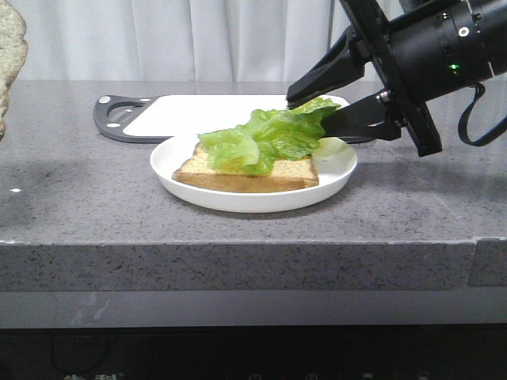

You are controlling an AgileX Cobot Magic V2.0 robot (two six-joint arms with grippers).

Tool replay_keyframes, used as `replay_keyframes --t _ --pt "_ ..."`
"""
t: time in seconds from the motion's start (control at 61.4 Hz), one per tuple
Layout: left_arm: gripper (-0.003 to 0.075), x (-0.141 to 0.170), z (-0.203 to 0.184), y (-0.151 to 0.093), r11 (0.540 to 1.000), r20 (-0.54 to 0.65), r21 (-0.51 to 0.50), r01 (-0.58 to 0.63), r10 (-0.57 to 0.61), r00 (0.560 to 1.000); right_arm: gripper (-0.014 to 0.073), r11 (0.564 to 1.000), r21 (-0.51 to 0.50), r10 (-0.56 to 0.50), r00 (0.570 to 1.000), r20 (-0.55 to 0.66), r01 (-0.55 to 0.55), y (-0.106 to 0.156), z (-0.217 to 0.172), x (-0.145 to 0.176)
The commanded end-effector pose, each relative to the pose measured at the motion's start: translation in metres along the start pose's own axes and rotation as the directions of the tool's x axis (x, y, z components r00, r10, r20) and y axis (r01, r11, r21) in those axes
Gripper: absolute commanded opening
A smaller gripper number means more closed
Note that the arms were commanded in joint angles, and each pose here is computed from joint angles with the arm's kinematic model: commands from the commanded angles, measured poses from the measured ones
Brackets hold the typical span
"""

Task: Left arm grabs bread, right arm adds lettuce
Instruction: 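Lower the lettuce onto the bread and open the right gripper, then bring the held bread slice over the lettuce with the left gripper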

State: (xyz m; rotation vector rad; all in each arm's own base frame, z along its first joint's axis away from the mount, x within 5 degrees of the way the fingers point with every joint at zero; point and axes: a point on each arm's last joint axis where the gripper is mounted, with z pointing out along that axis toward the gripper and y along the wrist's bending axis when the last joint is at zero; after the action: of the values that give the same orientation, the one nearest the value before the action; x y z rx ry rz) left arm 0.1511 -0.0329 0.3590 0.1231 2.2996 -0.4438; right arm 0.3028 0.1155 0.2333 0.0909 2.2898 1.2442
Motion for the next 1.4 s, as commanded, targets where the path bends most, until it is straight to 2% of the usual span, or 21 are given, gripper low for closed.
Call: replay_keyframes --t 0.0,0.098,0.244,0.326,0.473,0.587,0.684,0.831,1.01,1.206,1.385 --pt "-0.0020 -0.012 -0.008 -0.006 0.999 0.101 0.041 0.023 -0.027 0.994 0.0401 0.991 -0.048 -0.122 0.992 0.022 0.123 0.024 -0.014 -0.009" --pt "-0.0020 -0.013 -0.008 -0.011 0.995 0.109 0.096 0.019 -0.029 0.994 0.0400 0.981 -0.016 -0.191 0.982 0.007 0.191 0.033 -0.022 -0.011" --pt "-0.0020 -0.018 -0.005 -0.024 0.967 0.121 0.254 -0.003 -0.029 0.992 0.0400 0.951 0.090 -0.295 0.955 -0.019 0.296 0.047 -0.041 -0.015" --pt "-0.0020 -0.022 -0.001 -0.030 0.936 0.126 0.351 -0.001 -0.046 0.991 0.0400 0.922 0.163 -0.348 0.936 -0.053 0.351 0.053 -0.054 -0.016" --pt "-0.0020 -0.032 0.012 -0.040 0.848 0.120 0.531 -0.003 -0.072 0.990 0.0398 0.843 0.286 -0.444 0.890 -0.106 0.455 0.067 -0.084 -0.014" --pt "-0.0020 -0.039 0.031 -0.045 0.797 0.099 0.604 -0.001 -0.074 0.992 0.0398 0.800 0.319 -0.503 0.858 -0.106 0.508 0.079 -0.103 -0.008" --pt "-0.0020 -0.044 0.054 -0.054 0.744 0.054 0.668 0.017 -0.071 0.996 0.0398 0.787 0.317 -0.535 0.842 -0.077 0.529 0.090 -0.116 -0.003" --pt "-0.0020 -0.051 0.089 -0.069 0.694 -0.037 0.717 0.067 -0.058 0.998 0.0398 0.780 0.318 -0.554 0.831 -0.050 0.539 0.096 -0.123 -0.001" --pt "-0.0020 -0.058 0.132 -0.075 0.666 -0.139 0.729 0.158 -0.082 0.987 0.0398 0.780 0.319 -0.553 0.832 -0.053 0.538 0.095 -0.123 -0.001" --pt "-0.0020 -0.057 0.172 -0.068 0.671 -0.223 0.703 0.237 -0.109 0.969 0.0398 0.779 0.321 -0.554 0.831 -0.053 0.539 0.095 -0.123 -0.001" --pt "-0.0020 -0.051 0.191 -0.063 0.671 -0.275 0.684 0.285 -0.125 0.953 0.0398 0.777 0.323 -0.556 0.830 -0.053 0.541 0.095 -0.123 -0.001"
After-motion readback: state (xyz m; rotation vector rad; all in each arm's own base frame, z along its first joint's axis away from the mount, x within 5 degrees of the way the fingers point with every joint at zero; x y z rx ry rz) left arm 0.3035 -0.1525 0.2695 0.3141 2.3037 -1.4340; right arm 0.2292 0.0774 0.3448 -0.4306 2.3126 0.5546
